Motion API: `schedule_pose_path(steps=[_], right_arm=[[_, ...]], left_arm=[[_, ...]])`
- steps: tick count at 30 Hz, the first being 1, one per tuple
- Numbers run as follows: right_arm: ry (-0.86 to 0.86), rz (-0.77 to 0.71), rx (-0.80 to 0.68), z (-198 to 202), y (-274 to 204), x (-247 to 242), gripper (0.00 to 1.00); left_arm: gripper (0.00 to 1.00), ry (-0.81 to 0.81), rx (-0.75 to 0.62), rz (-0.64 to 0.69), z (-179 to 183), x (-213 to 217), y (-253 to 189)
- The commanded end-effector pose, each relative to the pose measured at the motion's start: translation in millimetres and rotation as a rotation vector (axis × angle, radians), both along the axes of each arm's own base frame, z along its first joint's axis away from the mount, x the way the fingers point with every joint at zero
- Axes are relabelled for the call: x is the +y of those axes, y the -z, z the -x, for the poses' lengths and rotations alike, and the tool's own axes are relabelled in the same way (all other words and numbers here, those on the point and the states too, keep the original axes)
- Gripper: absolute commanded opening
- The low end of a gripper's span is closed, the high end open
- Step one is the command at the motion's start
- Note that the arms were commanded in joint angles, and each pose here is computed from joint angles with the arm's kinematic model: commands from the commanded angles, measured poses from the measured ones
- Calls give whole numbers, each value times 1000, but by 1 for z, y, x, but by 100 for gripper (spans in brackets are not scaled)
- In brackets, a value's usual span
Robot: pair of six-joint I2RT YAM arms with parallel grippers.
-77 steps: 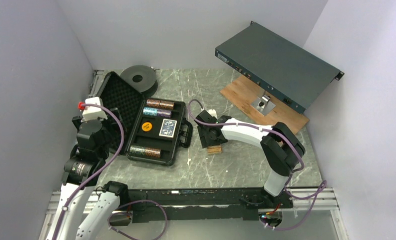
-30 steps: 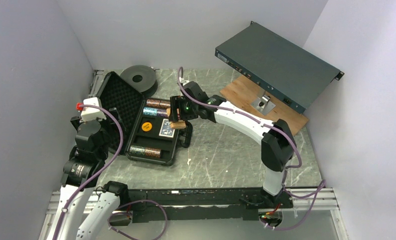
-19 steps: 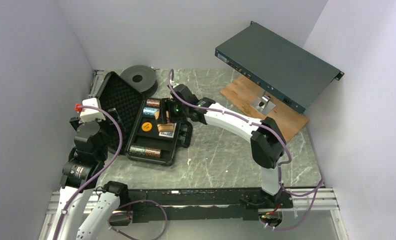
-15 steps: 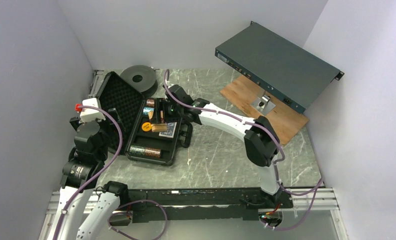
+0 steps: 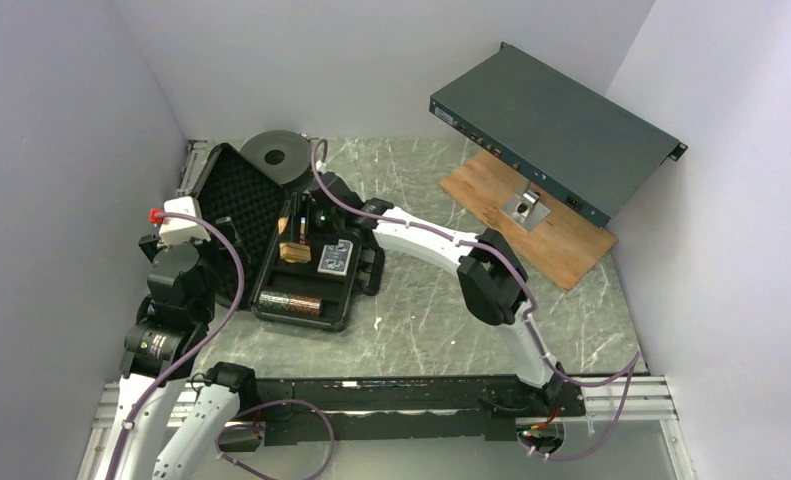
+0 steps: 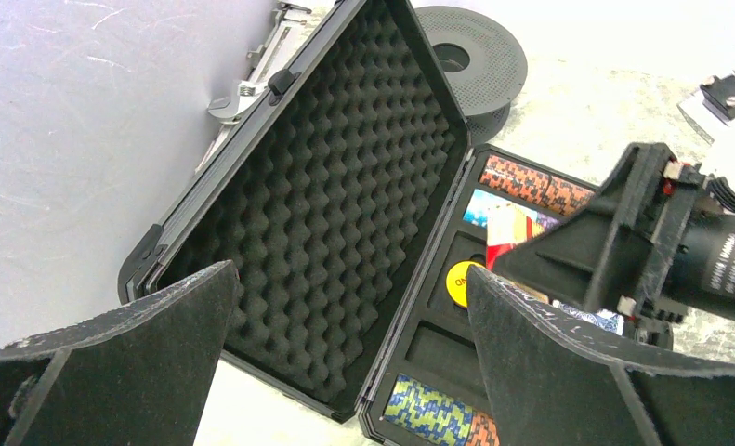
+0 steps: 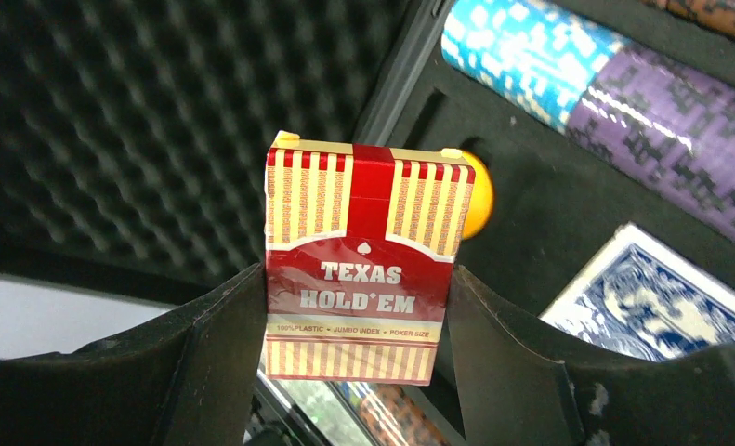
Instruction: Pack up texas hold em set
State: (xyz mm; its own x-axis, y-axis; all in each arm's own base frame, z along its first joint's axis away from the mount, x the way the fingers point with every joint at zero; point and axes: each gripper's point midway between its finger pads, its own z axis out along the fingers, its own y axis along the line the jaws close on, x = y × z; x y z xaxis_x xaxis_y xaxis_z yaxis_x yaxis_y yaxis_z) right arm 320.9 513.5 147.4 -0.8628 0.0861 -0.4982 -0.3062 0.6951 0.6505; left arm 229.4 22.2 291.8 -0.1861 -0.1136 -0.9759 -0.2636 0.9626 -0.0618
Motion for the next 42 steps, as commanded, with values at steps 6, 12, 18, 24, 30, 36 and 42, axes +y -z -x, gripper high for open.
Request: schedule_pose_path(steps=[6, 12, 18, 24, 30, 36, 42], right_arm=[[110, -111, -39, -21, -35, 32, 30], [166, -100, -14, -25, -26, 31, 19], [225, -62, 47, -23, -10, 31, 0], [240, -53, 72, -20, -1, 32, 0], [285, -27, 48, -21, -4, 27, 0], [299, -18, 64, -20, 5, 29, 0], [348, 17, 42, -24, 15, 23, 0]], left_arm=[[99, 23, -37, -1, -1, -3, -9], [99, 19, -39, -1, -1, -2, -9], [99, 21, -33, -2, -2, -3, -8], [99, 21, -30, -3, -3, -3, -8], [99, 8, -32, 0, -2, -1, -9], [99, 5, -34, -2, -1, 0, -8], [99, 1, -36, -1, 0, 1, -9]])
